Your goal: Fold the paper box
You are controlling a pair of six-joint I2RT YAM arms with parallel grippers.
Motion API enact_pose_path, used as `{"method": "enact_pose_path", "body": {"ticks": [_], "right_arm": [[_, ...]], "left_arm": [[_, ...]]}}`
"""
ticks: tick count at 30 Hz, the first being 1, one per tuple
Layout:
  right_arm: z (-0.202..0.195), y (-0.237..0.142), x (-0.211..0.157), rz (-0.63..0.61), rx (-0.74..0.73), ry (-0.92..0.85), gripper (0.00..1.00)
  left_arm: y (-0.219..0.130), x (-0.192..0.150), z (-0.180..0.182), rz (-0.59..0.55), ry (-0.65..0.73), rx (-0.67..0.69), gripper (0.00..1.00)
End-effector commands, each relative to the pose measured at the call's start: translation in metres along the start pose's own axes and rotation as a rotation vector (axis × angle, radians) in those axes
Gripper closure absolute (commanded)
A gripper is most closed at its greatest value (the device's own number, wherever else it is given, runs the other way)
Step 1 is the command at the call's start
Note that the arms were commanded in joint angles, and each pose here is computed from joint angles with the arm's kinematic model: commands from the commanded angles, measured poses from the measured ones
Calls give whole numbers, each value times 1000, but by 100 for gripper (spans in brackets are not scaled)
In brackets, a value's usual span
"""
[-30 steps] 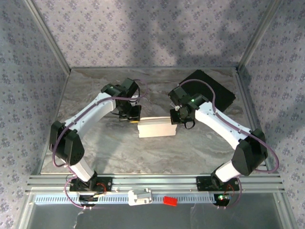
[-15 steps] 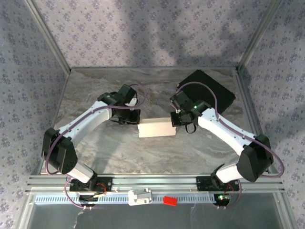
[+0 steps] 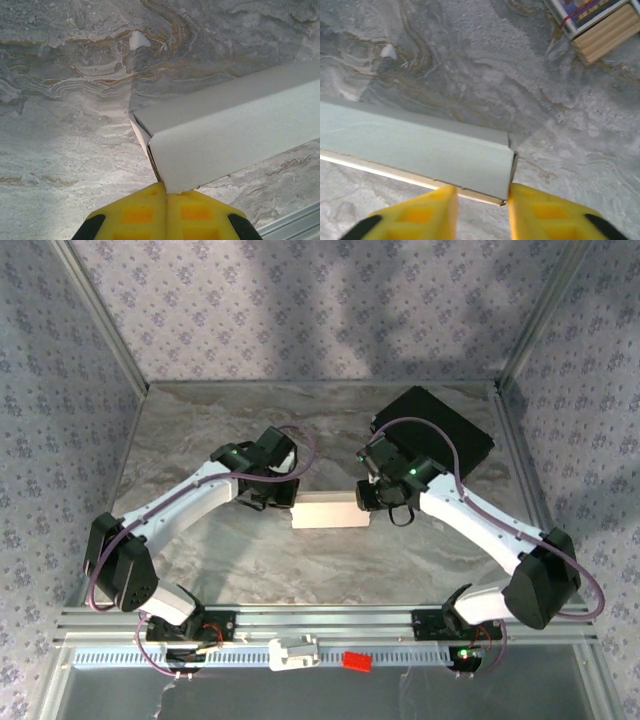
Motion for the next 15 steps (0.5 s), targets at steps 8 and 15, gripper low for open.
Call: {"method": "enact_pose_path", "body": {"ticks": [8,15], "right_arm": [[-14,-33,-9,-8,163,316,48],[-33,-31,-10,-7,276,818,42]], "left_arm": [[16,-17,7,63,-13,70,100],[16,-17,6,63,-12,72,100]]}}
Point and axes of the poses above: each hand's point on the last joint's axis, 136 mm out from that joint toward the fingers, its own y axis out along the fingers, its own z axis along the line the jaws close on, x = y × z, the point moved 7 cm from there along -y, back along the fingers, and after that the axes turned 1 degree about -y, right-handed, at the moved point
